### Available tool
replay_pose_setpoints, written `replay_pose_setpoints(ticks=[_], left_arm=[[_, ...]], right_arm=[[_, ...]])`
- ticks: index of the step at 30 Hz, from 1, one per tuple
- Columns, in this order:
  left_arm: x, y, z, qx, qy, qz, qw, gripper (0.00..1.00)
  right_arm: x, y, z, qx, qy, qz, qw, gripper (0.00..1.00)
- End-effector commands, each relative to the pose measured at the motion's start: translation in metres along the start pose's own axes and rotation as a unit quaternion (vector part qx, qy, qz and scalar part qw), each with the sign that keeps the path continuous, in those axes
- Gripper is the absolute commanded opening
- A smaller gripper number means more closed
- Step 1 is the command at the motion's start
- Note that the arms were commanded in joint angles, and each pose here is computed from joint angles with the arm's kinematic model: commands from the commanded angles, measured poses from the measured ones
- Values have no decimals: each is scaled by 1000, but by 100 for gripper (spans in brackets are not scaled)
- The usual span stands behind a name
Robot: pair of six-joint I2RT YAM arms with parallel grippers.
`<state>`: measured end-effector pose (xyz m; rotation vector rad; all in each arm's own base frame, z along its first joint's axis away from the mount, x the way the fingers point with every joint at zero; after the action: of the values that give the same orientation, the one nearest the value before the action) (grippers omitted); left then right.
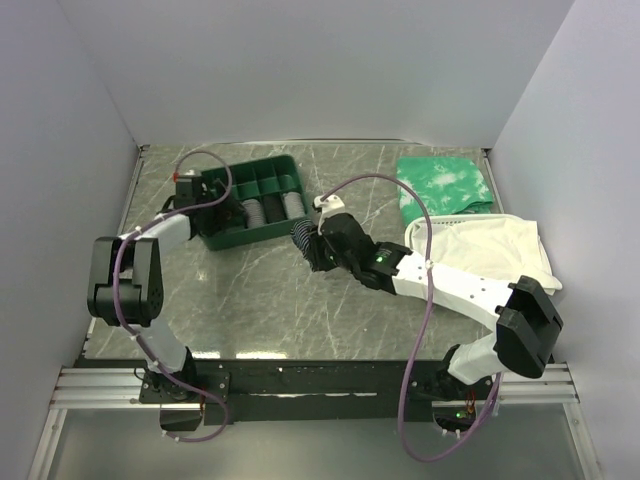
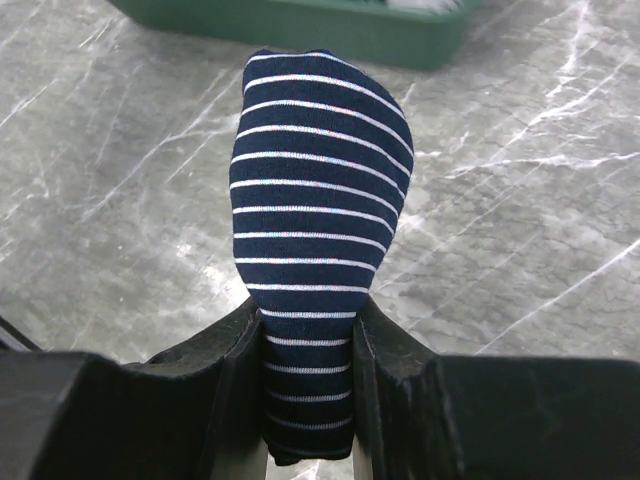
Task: Roll the underwear
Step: Move the storage box to the center of the board.
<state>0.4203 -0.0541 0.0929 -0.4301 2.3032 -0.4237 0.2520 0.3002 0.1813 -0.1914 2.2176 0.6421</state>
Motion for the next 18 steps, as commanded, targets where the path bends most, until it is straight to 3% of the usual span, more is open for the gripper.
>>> replay_pose_setpoints(ticks=[1, 8, 10, 18], left_arm=[[55, -54, -16, 74, 89, 4, 993, 92], [51, -107, -50, 110, 69, 8, 991, 94], [41, -104, -62, 79, 56, 2, 995, 95], [2, -114, -108, 83, -12, 8, 996, 98]], right_arm=[[-18, -6, -8, 3, -33, 10, 999, 0], [-32, -8, -6, 19, -48, 24, 998, 0], [-35, -8, -3, 29, -46, 28, 998, 0], [-54, -1, 23, 86, -40, 41, 995, 0]])
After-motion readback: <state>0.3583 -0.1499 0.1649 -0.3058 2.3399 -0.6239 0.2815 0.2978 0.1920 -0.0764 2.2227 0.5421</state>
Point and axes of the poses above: each gripper's point midway between its finger pads, its own z axis out along the fingers, its own y axis along the line the jaws close on, x = y × z, the point moved 3 cm from there along -z, back along the fingers, and after that the axes turned 14 degrees about z, right-handed, at the moved point
